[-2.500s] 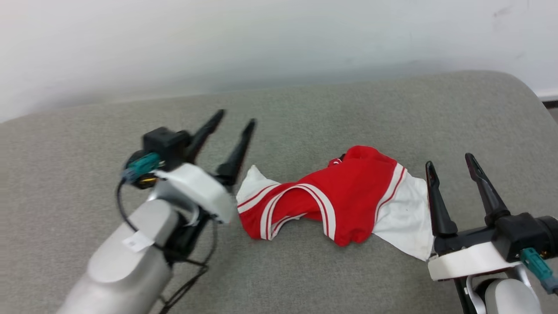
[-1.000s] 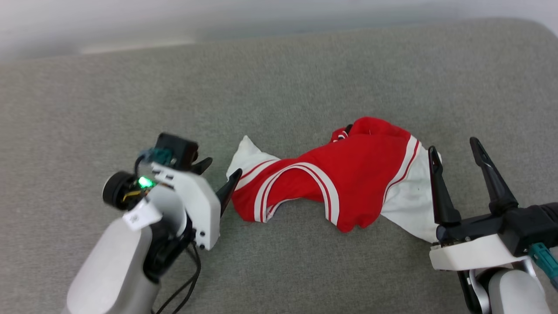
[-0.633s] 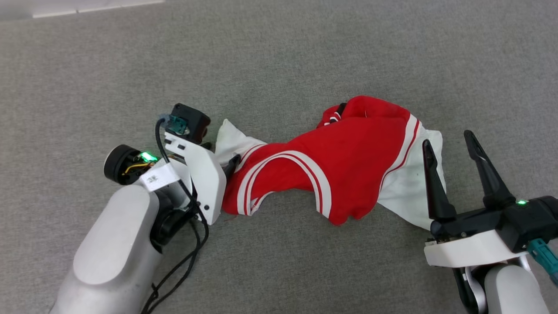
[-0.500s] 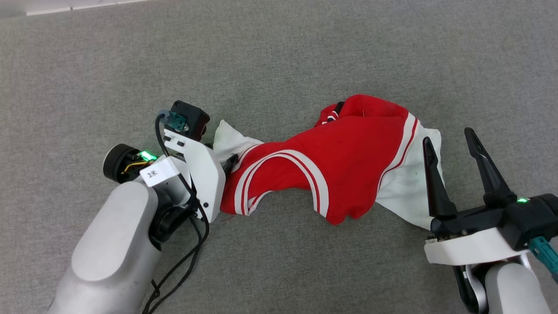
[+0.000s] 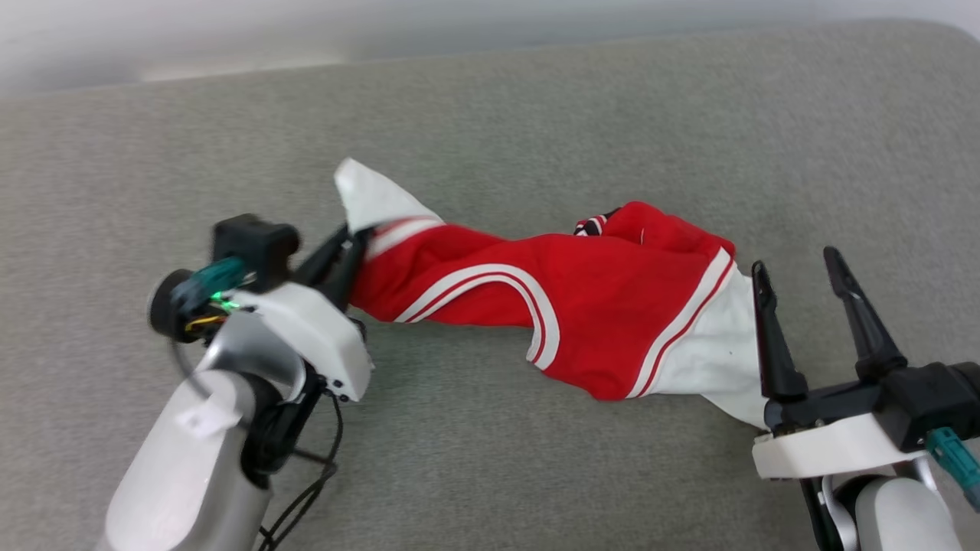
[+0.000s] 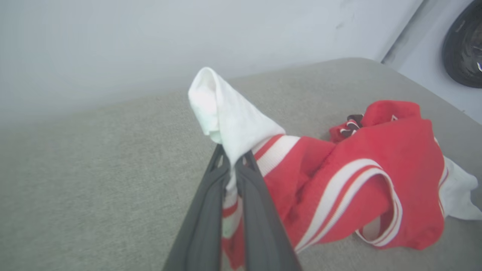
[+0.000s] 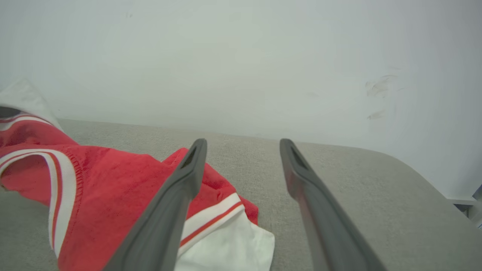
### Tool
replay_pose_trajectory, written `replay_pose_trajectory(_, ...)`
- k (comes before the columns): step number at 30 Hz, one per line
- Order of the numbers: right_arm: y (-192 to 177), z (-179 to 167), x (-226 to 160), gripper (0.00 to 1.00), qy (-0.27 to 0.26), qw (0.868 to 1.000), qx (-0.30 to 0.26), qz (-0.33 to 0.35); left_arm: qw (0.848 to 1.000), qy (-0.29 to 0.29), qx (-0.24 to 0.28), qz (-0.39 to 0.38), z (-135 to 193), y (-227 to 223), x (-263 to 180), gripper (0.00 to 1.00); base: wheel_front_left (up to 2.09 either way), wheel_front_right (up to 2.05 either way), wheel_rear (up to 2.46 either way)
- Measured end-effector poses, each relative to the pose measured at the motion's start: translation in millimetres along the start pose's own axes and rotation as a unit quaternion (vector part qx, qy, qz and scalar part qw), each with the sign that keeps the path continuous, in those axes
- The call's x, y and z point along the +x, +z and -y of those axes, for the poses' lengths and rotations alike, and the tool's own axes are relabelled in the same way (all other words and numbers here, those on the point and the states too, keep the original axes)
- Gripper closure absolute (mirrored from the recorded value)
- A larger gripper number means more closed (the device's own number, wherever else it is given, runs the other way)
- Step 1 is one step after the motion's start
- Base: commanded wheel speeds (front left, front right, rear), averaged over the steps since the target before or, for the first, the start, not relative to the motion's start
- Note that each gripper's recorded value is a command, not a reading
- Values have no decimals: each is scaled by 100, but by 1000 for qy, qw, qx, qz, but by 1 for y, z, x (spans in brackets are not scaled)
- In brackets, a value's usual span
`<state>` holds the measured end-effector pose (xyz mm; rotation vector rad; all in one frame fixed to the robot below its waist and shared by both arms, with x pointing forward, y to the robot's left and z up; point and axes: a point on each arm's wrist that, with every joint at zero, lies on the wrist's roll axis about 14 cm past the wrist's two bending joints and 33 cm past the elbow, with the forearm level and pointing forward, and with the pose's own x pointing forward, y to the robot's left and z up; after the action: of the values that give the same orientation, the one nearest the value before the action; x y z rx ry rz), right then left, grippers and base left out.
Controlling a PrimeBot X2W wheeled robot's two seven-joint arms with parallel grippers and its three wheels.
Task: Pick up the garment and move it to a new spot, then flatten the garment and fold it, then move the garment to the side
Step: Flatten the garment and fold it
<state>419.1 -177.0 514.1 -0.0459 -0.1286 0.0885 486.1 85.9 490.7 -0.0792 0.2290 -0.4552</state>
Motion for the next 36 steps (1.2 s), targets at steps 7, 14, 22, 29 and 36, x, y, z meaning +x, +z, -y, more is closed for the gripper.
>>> replay_pose_trajectory(7, 8, -24, 0, 0, 32, 999, 8, 10, 988, 86, 6, 131, -28, 27, -69, 100, 0, 0, 0)
replay_pose_trajectory(14, 16, -40, 0, 0, 55, 998, 10, 20, 987, 156, -40, 17, -49, -66, -126, 100, 0, 0, 0)
replay_pose_trajectory(22, 16, -42, -5, 0, 59, 998, 2, 18, 975, 167, -94, -108, -45, -133, -150, 0, 0, 0, 0)
replay_pose_trajectory(29, 26, -33, -14, 0, 47, 998, -12, 27, 981, 179, -63, -37, -57, -99, -152, 0, 0, 0, 0)
replay_pose_trajectory(36, 16, -33, -22, 0, 58, 997, -52, -15, 982, 123, 44, 139, -39, -2, -142, 0, 0, 0, 0)
